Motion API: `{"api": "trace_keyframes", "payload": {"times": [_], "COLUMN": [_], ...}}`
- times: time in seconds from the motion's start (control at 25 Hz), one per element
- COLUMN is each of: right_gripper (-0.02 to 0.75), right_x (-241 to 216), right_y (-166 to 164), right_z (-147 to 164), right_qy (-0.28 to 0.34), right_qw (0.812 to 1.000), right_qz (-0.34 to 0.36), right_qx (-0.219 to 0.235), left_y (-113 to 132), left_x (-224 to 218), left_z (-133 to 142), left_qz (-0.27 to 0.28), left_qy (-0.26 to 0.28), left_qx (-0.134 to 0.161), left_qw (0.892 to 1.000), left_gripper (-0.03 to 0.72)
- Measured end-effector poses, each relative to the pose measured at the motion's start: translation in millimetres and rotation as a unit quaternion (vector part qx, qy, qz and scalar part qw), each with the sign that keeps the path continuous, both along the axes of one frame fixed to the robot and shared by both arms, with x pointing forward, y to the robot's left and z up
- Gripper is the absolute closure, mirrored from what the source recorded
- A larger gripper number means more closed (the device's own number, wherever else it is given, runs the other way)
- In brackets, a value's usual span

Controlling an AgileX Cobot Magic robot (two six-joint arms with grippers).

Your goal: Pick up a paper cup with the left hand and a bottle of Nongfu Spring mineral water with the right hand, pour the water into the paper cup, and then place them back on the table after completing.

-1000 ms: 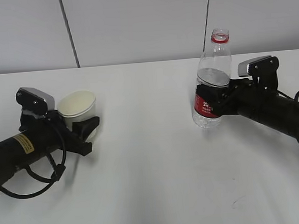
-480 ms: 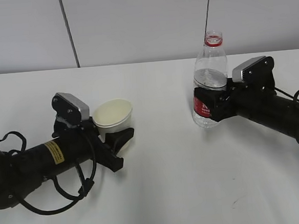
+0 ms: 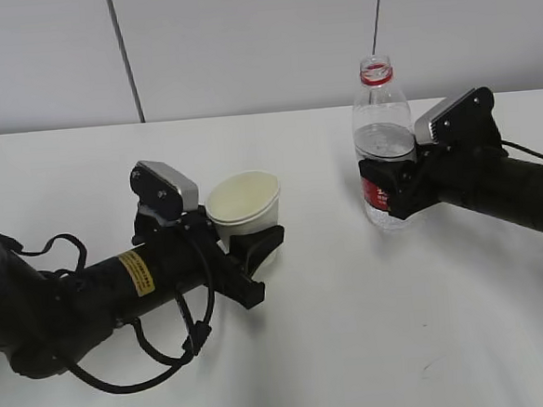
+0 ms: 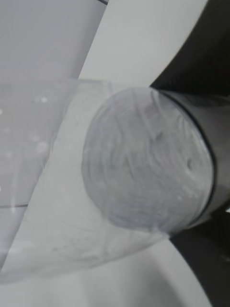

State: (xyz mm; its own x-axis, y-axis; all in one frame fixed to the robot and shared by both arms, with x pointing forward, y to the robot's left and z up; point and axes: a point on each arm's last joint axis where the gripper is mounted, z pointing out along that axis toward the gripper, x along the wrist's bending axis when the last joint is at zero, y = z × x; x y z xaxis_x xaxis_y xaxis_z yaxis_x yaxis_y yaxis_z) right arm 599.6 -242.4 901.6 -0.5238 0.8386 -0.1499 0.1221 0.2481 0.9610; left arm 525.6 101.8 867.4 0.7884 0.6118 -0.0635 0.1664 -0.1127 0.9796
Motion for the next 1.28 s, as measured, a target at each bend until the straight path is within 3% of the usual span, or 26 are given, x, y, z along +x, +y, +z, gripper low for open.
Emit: {"api": "trace_keyframes", "payload": {"times": [0.6, 1.28], "right_gripper": [0.298, 0.298], "right_x": [15, 16], "right_y": [3, 3], "right_z": [10, 15], "right_qy": [-0.063, -0.157], "right_qw": [0.987, 0.943], "right_qz": [0.053, 0.093], "right_qx": [-0.135, -0.278], "left_y": [-18, -26], "left_x": [-7, 2], "left_z": [3, 6], "left_qz": [-0.025, -0.035], "left_qy": [0.000, -0.016], "left_qx": [-0.011, -0.018], "left_qw": [1.000, 0.999], "left_gripper": [0.327, 0.327]}}
